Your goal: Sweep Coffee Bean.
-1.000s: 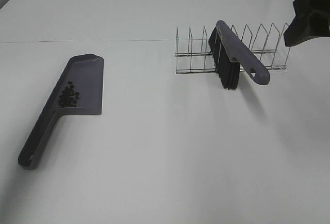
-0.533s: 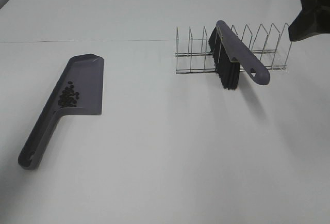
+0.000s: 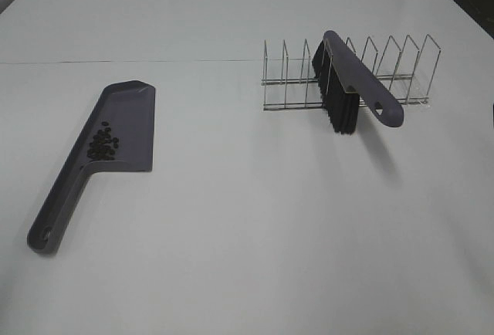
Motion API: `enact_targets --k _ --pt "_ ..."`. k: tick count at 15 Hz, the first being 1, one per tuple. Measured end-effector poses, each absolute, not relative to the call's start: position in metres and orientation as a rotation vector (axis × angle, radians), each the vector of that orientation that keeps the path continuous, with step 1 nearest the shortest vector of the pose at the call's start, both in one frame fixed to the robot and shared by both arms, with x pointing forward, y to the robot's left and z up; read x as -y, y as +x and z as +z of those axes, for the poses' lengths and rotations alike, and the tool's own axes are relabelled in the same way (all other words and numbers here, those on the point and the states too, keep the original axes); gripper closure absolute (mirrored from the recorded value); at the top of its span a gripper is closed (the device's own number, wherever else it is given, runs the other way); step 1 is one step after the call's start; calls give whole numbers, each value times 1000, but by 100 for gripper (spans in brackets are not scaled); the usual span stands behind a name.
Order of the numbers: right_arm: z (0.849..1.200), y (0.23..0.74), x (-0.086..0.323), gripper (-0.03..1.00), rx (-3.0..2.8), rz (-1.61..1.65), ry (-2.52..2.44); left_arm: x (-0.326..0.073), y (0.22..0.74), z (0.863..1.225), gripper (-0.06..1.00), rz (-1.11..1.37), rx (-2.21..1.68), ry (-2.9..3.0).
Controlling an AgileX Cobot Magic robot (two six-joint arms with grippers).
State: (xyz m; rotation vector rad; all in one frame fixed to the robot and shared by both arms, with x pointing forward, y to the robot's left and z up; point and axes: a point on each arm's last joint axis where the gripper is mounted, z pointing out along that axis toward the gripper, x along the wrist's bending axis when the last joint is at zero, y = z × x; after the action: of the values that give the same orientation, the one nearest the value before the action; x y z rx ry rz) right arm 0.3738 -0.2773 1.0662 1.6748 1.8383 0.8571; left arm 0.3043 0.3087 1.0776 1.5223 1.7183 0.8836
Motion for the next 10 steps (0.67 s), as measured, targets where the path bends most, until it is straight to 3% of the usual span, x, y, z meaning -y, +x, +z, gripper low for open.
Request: enact_targets --k 10 --pt "1054 289 291 23 -1807 894 1653 -305 267 1070 17 870 -1497 1592"
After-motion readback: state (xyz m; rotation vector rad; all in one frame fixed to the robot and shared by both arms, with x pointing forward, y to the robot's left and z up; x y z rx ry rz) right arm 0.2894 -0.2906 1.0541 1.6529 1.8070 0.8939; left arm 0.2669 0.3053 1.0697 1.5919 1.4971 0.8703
